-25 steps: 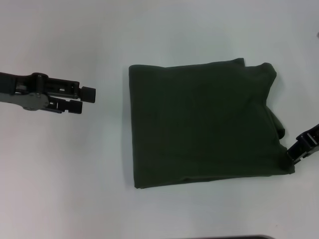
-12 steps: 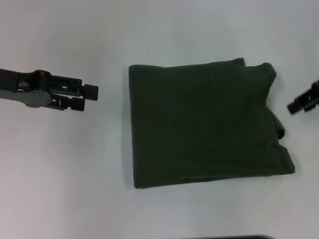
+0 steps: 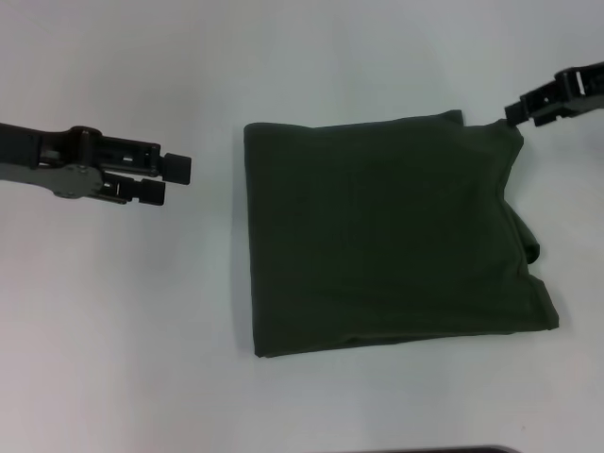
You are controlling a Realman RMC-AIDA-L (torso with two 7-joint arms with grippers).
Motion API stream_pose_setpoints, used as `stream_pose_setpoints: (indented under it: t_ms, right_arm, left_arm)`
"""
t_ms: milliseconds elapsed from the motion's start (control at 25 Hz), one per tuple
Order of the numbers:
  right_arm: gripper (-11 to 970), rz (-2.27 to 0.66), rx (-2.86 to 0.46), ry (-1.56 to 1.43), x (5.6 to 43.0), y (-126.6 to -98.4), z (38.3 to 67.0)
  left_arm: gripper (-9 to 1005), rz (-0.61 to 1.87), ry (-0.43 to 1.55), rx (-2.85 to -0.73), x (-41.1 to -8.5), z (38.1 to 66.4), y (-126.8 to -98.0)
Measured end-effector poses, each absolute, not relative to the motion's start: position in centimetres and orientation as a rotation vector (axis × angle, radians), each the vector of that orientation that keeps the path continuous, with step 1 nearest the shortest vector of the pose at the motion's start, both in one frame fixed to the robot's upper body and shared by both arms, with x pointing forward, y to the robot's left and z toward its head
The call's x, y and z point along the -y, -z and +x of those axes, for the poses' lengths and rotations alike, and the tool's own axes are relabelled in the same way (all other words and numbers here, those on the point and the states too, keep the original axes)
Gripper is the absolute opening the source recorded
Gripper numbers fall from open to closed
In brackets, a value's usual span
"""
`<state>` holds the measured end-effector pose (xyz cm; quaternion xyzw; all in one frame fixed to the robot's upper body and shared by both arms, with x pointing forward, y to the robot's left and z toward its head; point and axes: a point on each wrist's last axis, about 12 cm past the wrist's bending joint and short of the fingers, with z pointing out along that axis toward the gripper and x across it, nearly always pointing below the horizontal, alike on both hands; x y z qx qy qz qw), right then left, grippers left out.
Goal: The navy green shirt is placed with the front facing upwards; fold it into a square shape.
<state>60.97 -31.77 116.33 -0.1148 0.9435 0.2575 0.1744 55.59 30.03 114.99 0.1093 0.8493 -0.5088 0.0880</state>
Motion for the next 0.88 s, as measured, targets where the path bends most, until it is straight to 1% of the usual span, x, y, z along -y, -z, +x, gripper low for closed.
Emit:
stream_pose_setpoints:
  t_ms: [200,480,880]
  right_arm:
    - [517,-0.302,-2.694,-0.715,31.6,-115.5,61.1]
    - [516,-0.22,-2.726,-0.678,32.5,-115.2,60.9]
    - [511,-0.189,-2.711,-0.719,31.3,-113.2,61.1]
  left_arm:
    - [841,0.326,1.515,-2.528,-30.0,55.6,-115.0]
    - [841,0.319,1.514,-2.527,-30.0,55.6,-115.0]
    - [839,0.31,1.515,-2.527,-30.0,55.6,-114.8]
